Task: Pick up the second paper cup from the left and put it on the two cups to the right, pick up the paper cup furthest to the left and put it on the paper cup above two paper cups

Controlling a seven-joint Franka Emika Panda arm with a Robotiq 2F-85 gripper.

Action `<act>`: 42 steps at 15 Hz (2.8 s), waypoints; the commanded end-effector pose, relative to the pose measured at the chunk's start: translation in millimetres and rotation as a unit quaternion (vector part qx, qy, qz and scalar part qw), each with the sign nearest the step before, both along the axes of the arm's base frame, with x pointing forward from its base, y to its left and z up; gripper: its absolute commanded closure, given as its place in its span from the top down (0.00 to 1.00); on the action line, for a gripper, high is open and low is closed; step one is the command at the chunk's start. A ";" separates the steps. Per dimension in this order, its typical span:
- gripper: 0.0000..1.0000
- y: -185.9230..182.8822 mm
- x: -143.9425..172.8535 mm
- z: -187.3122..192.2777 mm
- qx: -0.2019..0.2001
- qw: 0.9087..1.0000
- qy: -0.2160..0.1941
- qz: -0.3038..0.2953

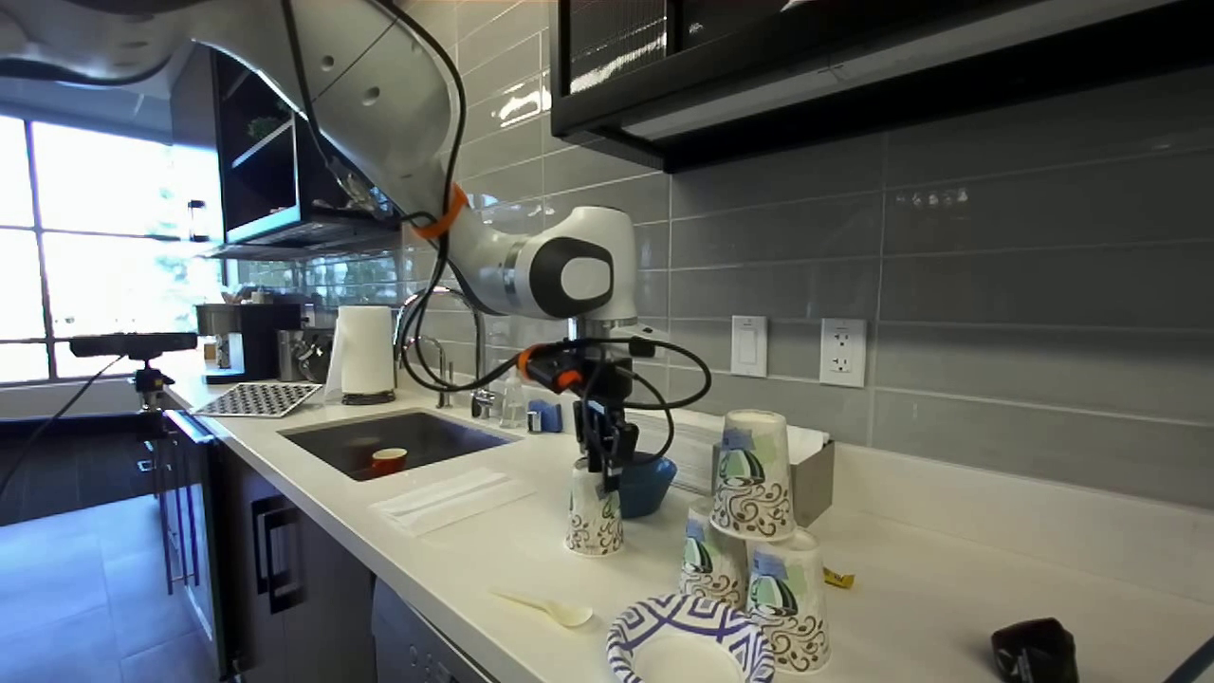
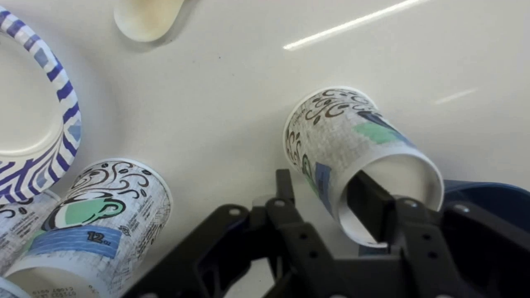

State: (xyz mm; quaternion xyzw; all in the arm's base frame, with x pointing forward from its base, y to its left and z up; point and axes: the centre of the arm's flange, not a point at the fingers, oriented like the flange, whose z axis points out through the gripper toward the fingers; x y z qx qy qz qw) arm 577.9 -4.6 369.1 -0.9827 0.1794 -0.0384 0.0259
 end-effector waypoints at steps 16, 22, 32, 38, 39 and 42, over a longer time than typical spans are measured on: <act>0.00 -36.5 -32.9 113.7 -0.015 0.996 -0.058 -0.067; 0.02 -37.4 -38.8 142.8 -0.036 0.994 -0.074 -0.071; 0.00 -32.8 -46.9 194.8 -0.059 0.990 -0.109 -0.067; 0.00 -57.8 -55.7 254.4 -0.110 0.980 -0.143 -0.084; 0.00 -64.0 -57.7 264.0 -0.120 0.978 -0.146 -0.092; 0.00 -95.6 -61.6 278.4 -0.145 0.970 -0.149 -0.122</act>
